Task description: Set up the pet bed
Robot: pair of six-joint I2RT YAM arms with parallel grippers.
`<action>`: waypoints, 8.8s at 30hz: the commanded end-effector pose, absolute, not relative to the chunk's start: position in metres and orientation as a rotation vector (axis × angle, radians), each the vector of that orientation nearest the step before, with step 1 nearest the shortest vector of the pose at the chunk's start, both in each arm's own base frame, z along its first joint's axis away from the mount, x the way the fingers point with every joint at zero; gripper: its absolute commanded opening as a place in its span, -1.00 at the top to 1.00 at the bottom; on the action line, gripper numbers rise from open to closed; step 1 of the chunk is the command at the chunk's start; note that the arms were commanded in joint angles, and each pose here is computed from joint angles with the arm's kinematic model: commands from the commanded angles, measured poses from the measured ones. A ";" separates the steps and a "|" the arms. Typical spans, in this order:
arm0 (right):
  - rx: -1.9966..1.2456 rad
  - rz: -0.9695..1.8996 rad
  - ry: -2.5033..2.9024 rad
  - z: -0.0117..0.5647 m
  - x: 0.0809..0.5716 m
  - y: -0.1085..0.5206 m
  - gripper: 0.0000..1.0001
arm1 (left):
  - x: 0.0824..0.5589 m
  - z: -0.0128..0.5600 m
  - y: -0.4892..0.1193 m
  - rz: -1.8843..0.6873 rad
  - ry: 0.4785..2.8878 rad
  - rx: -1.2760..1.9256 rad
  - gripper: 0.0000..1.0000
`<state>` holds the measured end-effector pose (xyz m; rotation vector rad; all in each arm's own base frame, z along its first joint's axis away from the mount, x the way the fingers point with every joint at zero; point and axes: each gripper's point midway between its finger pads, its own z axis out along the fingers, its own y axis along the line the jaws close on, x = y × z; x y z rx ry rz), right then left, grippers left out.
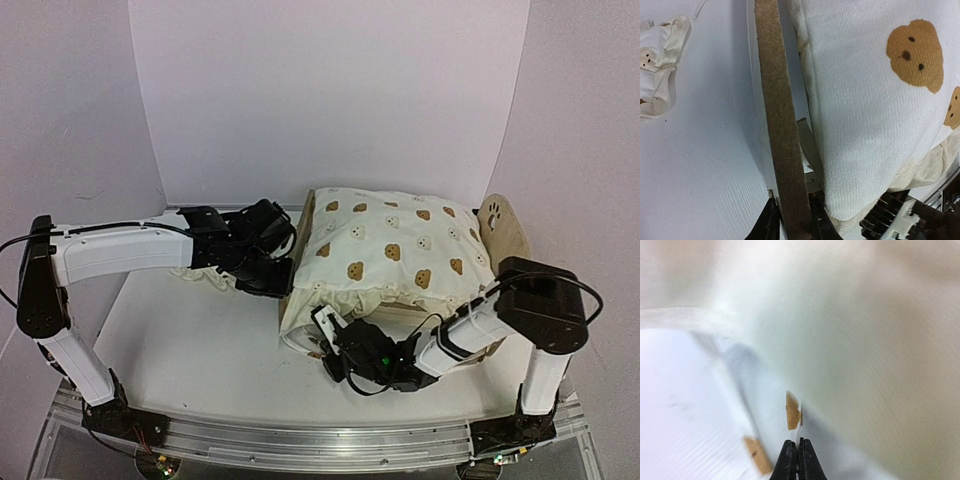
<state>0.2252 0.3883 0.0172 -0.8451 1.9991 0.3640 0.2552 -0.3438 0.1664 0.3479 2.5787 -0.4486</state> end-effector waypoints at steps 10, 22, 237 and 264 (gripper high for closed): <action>-1.020 0.862 2.261 0.063 0.129 0.373 1.00 | 0.280 0.211 -0.381 -0.674 2.356 0.356 1.00; -0.997 1.038 2.076 0.124 0.131 0.401 1.00 | 0.261 0.173 -0.349 -0.658 2.420 0.367 -0.09; -0.713 0.909 1.799 0.121 0.237 0.424 1.00 | 0.257 0.146 -0.378 -0.250 1.492 1.018 1.00; -0.627 0.801 1.749 0.129 0.272 0.432 1.00 | 0.229 0.146 -0.359 -0.562 1.655 1.030 1.00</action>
